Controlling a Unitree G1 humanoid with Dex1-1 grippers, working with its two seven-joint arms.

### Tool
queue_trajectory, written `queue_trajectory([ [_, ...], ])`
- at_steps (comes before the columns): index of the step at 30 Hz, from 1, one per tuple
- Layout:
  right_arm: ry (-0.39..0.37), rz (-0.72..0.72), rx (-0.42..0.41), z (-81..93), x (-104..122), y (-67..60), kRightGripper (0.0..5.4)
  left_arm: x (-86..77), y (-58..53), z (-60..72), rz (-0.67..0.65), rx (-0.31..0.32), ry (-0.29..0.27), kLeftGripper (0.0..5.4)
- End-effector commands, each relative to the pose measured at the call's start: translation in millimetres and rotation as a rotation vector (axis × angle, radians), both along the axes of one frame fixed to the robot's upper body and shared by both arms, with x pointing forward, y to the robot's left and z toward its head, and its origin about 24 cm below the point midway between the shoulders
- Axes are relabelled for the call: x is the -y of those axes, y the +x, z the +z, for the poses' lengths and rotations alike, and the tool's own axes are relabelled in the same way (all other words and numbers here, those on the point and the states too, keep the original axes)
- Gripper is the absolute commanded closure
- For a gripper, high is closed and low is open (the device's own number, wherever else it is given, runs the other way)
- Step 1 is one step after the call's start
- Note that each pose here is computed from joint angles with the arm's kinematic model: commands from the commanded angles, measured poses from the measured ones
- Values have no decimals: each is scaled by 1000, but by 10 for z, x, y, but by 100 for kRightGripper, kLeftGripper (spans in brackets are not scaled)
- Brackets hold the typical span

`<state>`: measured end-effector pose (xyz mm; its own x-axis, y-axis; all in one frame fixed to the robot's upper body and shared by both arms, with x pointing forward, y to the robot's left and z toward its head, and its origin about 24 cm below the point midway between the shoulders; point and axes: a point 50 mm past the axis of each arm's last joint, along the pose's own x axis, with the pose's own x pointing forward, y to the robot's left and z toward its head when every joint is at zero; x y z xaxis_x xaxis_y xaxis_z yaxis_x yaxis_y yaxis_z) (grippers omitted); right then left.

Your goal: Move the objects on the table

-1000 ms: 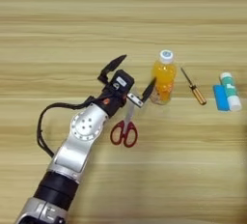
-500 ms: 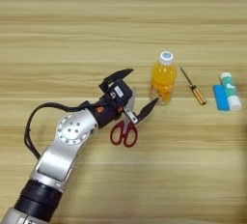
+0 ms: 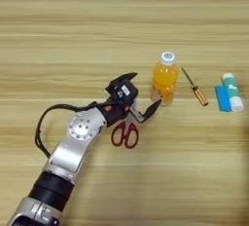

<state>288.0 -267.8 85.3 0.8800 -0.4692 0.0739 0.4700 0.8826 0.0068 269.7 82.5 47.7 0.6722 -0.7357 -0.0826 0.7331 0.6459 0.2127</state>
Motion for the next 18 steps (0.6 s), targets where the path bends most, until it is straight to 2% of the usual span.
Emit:
queue_trajectory([
  [1,6,-1,18,37,-39,29,1,66,49,30,-13,21,17,0],
  [11,8,0,21,44,-66,29,1,199,76,60,-51,28,13,0],
  [18,10,2,22,46,-78,28,1,271,153,32,-47,11,13,0],
])
